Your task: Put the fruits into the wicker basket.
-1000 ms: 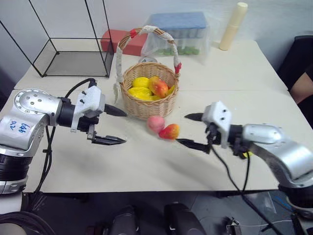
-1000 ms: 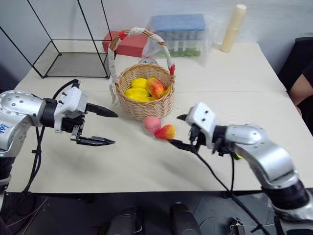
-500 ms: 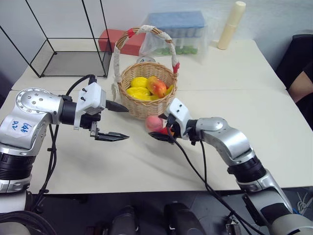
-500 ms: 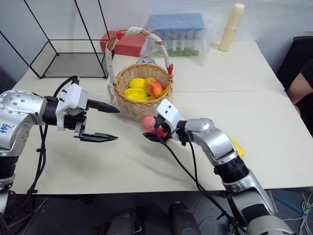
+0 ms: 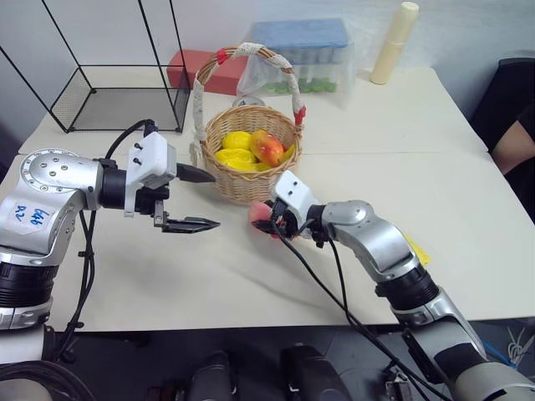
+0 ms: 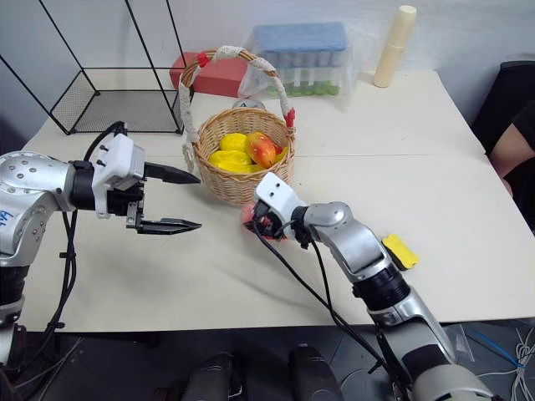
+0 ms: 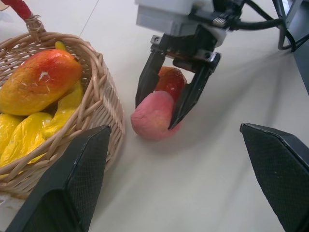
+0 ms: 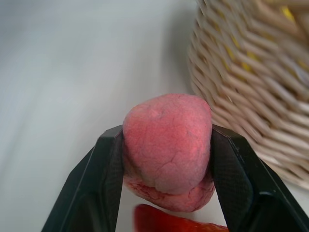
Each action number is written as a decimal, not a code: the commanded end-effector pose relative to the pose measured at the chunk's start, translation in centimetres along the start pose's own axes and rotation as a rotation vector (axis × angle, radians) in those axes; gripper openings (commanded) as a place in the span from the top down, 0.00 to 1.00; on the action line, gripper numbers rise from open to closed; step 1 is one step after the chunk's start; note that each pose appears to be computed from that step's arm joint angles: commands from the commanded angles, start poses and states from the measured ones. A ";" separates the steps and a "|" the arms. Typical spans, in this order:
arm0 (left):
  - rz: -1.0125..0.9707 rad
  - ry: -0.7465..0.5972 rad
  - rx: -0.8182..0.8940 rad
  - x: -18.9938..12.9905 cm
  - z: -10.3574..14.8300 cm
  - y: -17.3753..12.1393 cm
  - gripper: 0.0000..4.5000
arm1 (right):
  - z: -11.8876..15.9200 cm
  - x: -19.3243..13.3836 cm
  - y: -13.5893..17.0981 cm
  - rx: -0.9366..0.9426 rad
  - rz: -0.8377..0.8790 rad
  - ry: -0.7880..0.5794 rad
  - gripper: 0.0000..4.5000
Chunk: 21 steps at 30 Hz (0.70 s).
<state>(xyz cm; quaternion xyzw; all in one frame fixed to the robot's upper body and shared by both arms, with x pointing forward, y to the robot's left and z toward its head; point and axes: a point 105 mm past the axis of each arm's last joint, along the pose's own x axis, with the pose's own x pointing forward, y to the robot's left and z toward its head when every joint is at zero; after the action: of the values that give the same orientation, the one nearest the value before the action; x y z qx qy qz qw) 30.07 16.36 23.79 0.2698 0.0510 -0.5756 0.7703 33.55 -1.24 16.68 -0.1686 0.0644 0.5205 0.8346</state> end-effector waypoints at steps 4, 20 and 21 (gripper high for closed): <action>0.099 -0.033 -0.084 -2.5 -0.8 1.4 0.00 | 8.2 -3.8 0.4 0.005 0.111 -0.307 0.53; 0.219 -0.178 -0.157 -4.1 1.3 2.1 0.00 | 10.5 1.6 -5.9 -0.157 -0.117 -0.214 0.09; 0.219 -0.181 -0.157 -4.0 1.4 2.1 0.00 | 10.6 1.5 -5.9 -0.159 -0.117 -0.217 0.02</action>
<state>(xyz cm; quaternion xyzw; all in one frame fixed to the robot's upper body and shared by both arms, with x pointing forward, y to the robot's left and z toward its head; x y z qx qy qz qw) 30.85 19.58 26.05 0.1528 0.0215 -0.5044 0.8496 39.54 1.02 24.84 -0.1843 -0.0313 0.4814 0.8563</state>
